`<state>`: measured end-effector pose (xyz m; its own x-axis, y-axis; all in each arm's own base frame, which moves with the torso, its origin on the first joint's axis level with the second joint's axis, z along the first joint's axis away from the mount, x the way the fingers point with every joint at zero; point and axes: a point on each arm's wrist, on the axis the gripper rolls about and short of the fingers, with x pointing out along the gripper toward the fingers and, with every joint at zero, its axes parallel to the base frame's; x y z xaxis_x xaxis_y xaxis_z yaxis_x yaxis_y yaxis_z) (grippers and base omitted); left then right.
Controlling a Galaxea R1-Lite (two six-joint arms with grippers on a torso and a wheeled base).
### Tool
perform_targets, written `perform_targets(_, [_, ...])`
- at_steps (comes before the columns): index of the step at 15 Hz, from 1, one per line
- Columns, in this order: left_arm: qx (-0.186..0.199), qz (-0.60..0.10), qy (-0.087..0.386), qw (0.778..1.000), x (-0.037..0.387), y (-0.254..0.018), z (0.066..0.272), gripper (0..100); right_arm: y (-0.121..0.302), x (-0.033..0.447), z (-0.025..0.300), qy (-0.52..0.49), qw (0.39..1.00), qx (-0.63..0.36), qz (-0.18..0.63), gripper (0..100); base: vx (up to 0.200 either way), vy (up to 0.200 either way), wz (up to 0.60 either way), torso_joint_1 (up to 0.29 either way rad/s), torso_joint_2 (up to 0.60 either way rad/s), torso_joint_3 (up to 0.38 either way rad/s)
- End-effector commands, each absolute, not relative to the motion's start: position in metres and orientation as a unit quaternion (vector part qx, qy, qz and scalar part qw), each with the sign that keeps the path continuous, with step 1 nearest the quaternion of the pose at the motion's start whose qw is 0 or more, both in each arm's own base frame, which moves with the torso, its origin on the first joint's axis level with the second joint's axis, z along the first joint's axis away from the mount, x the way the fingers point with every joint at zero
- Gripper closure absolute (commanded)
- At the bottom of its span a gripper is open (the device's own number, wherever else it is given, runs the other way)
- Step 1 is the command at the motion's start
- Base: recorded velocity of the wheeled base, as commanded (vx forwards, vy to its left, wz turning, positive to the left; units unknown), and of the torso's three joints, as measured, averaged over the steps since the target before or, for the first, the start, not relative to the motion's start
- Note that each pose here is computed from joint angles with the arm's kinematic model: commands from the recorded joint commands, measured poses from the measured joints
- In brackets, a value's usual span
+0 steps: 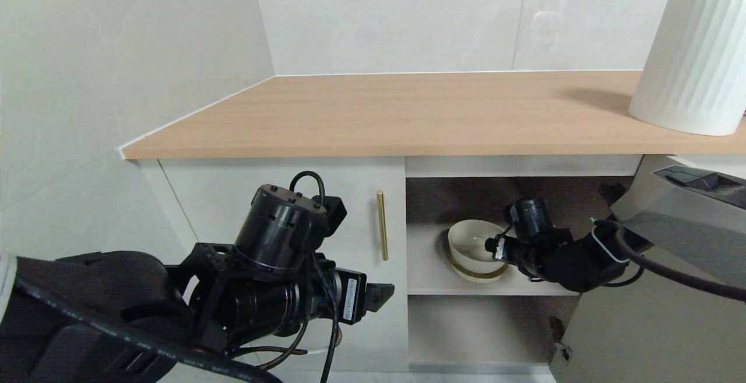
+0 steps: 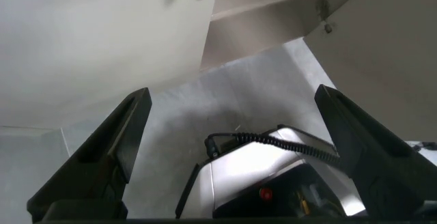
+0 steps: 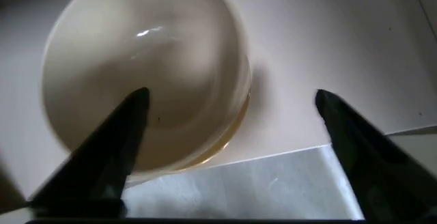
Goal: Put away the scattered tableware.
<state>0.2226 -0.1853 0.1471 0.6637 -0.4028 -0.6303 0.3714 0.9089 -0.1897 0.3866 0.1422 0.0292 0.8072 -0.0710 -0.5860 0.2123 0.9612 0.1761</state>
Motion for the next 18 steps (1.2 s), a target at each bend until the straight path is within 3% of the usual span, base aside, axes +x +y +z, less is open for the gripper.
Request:
perform_targets(1, [-0.036,-0.206,0.333,0.919,0.223,-0.176,0.158,0,0.142,0.378,0.047,0.294,0.946,0.121,-0.069,0,0.000,0.000,0.00,0.000,0.00,0.000])
perform_targets(6, [-0.069,-0.207,0.250,0.943,0.199,-0.140,0.206,0,0.153,0.297,0.129,0.369,0.923,0.102,0.035,0,0.000,0.000,0.00,0.000,0.00,0.000])
perform_targets(9, [-0.087,-0.210,0.209,0.951,0.171,-0.117,0.224,0,0.147,0.244,0.151,0.376,0.918,0.092,0.083,0,0.000,0.000,0.00,0.000,0.00,0.000])
perform_targets(14, [-0.098,-0.178,0.177,0.963,0.140,-0.078,0.222,0,0.116,0.187,0.180,0.369,0.919,0.079,0.115,0,0.000,0.000,0.00,0.000,0.00,0.000])
perform_targets(18, [-0.095,-0.180,0.187,0.961,0.139,-0.077,0.219,0,0.116,0.169,0.177,0.381,0.911,0.072,0.142,0,0.000,0.000,0.00,0.000,0.00,0.000])
